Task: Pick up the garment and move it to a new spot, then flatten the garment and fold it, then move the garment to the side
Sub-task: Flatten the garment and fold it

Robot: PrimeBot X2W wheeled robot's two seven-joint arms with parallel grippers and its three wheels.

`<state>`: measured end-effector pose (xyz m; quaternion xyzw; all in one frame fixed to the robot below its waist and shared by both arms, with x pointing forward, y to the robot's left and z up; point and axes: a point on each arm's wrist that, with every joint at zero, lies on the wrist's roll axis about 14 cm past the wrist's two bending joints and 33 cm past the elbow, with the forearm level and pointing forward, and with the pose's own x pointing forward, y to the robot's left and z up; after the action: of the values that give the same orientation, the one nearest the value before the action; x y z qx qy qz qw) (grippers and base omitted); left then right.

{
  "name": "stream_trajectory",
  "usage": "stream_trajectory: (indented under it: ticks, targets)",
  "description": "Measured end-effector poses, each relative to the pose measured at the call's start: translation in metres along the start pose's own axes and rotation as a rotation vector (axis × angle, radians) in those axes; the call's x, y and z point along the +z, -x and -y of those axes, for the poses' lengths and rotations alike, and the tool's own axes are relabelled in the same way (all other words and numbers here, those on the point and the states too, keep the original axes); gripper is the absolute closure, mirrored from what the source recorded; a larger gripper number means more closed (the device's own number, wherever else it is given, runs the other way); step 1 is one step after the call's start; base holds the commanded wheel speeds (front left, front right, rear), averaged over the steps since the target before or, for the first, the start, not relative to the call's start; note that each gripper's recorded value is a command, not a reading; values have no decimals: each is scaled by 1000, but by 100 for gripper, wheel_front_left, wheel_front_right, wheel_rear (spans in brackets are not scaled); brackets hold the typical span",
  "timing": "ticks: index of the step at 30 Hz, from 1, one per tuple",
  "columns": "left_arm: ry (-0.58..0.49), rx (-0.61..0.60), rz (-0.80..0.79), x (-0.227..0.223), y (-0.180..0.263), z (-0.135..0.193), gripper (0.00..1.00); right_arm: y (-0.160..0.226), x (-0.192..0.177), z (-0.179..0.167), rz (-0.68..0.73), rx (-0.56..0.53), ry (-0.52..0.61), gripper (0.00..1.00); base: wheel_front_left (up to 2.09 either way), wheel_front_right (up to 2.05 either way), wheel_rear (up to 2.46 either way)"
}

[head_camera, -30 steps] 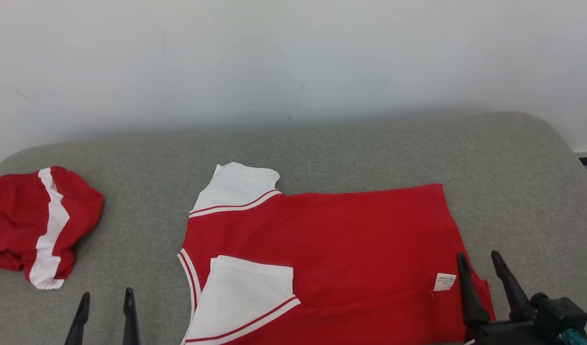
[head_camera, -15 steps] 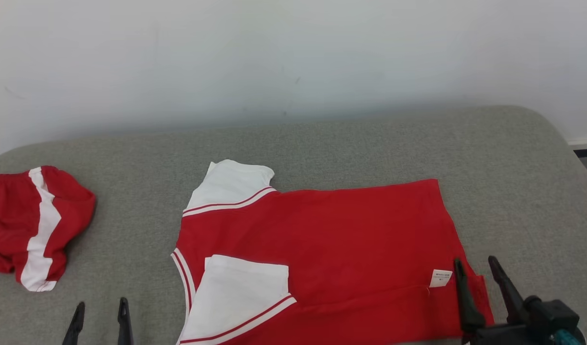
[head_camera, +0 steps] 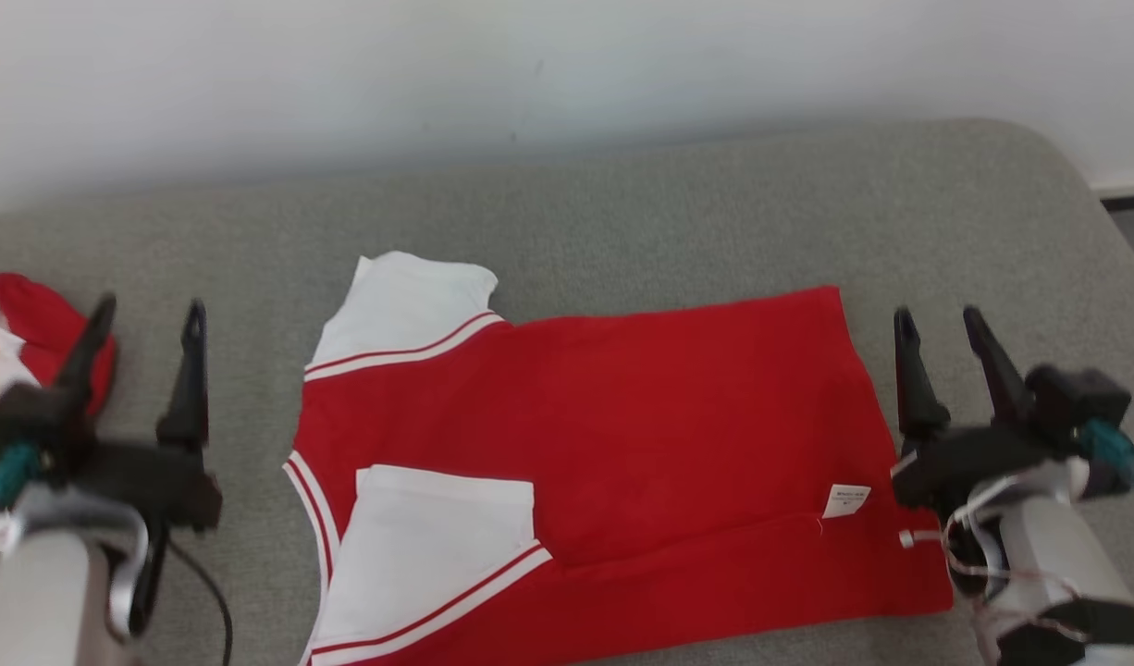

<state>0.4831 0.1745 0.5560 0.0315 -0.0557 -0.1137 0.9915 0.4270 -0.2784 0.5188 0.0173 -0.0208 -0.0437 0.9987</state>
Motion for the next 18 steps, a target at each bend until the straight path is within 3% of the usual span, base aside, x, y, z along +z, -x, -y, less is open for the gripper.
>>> stream_trajectory:
  ticks: [10, 18]
  targets:
    - [41, -122, -127, -19, -86, 21, 0, -61, -18, -2, -113, 8, 45, 0, 0, 0, 0]
    - [80, -195, -322, -73, -135, 41, 0, -90, -53, 10, -278, 3, 118, 0, 0, 0, 0]
